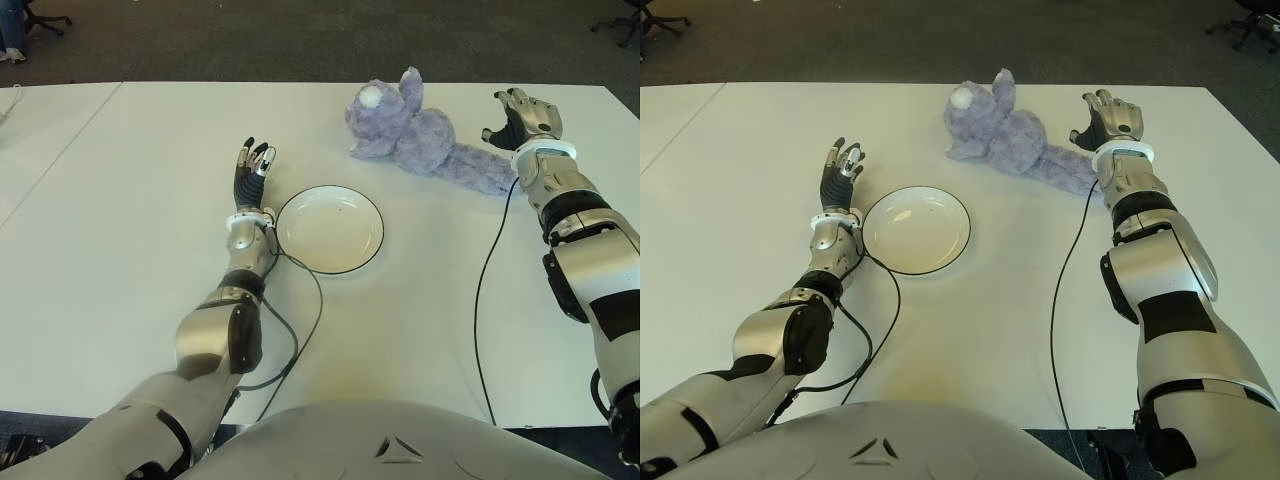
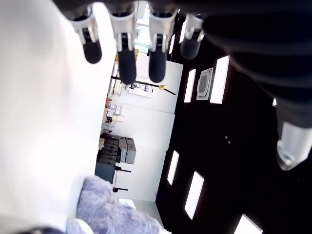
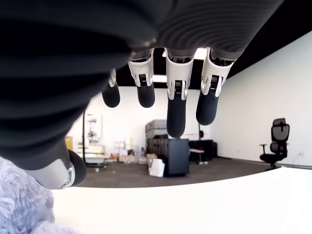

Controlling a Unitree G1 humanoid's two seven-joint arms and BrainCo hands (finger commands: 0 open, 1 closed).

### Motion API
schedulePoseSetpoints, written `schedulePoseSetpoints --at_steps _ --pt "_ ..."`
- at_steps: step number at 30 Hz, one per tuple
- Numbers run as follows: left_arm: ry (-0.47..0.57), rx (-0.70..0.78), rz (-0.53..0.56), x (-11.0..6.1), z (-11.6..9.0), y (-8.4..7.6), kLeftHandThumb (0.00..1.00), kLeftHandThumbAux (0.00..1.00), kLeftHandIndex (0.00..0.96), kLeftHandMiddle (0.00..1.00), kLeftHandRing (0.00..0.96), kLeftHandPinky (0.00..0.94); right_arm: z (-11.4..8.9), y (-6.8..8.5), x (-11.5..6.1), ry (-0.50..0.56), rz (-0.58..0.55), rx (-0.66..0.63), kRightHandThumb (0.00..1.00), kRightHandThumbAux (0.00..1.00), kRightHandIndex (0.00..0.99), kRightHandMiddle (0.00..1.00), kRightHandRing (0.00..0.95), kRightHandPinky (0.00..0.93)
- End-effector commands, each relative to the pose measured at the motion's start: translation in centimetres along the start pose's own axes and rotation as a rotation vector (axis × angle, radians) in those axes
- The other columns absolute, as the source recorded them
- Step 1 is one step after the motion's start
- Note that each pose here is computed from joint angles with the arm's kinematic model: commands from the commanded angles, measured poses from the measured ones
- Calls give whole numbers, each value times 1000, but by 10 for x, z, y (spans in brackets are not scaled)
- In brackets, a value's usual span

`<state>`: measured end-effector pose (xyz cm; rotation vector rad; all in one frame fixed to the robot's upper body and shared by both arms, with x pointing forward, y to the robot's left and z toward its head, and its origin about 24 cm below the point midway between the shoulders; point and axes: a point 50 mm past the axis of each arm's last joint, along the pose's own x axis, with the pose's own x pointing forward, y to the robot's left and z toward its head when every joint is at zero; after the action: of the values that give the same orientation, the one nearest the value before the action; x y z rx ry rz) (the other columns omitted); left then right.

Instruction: Put the doll into the plate.

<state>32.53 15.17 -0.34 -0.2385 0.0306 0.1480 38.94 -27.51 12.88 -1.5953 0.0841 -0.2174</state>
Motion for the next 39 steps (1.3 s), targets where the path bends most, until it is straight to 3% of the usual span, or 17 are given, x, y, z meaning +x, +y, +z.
schedulePoseSetpoints --at_steps 1,5,7,8,11,15,16,18,28,39 --pt "481 10 90 -87 -101 18 0 503 84 188 172 109 4 10 -3 31 6 43 523 581 35 0 203 389" --pt "469 5 88 -88 -101 20 0 506 85 189 172 112 3 11 -4 37 3 21 537 584 40 0 206 385" --pt "457 -1 84 -88 -100 19 0 506 84 190 175 111 3 11 -4 39 6 7 534 579 39 0 189 341" --pt "452 -3 83 -89 -100 19 0 505 82 188 176 103 3 11 -4 39 8 0 507 566 34 0 157 270" --pt "459 6 81 -89 -101 18 0 504 79 187 177 101 4 10 -3 40 19 -24 474 556 26 0 121 214" --pt "463 13 81 -88 -101 18 0 498 69 182 174 96 7 8 -1 38 41 -39 392 534 4 0 43 124" --pt "462 13 81 -88 -101 18 0 497 65 182 173 91 8 8 0 36 48 -38 319 512 0 0 10 57" --pt "458 14 80 -88 -100 18 0 497 61 179 171 87 13 9 0 29 73 -23 254 486 0 0 0 9" --pt "459 16 76 -86 -99 18 0 489 54 174 165 81 22 19 -2 23 168 45 153 435 0 0 0 0" --pt "466 40 76 -88 -100 21 0 488 61 169 159 105 33 27 -4 3 229 62 166 444 0 0 0 0"
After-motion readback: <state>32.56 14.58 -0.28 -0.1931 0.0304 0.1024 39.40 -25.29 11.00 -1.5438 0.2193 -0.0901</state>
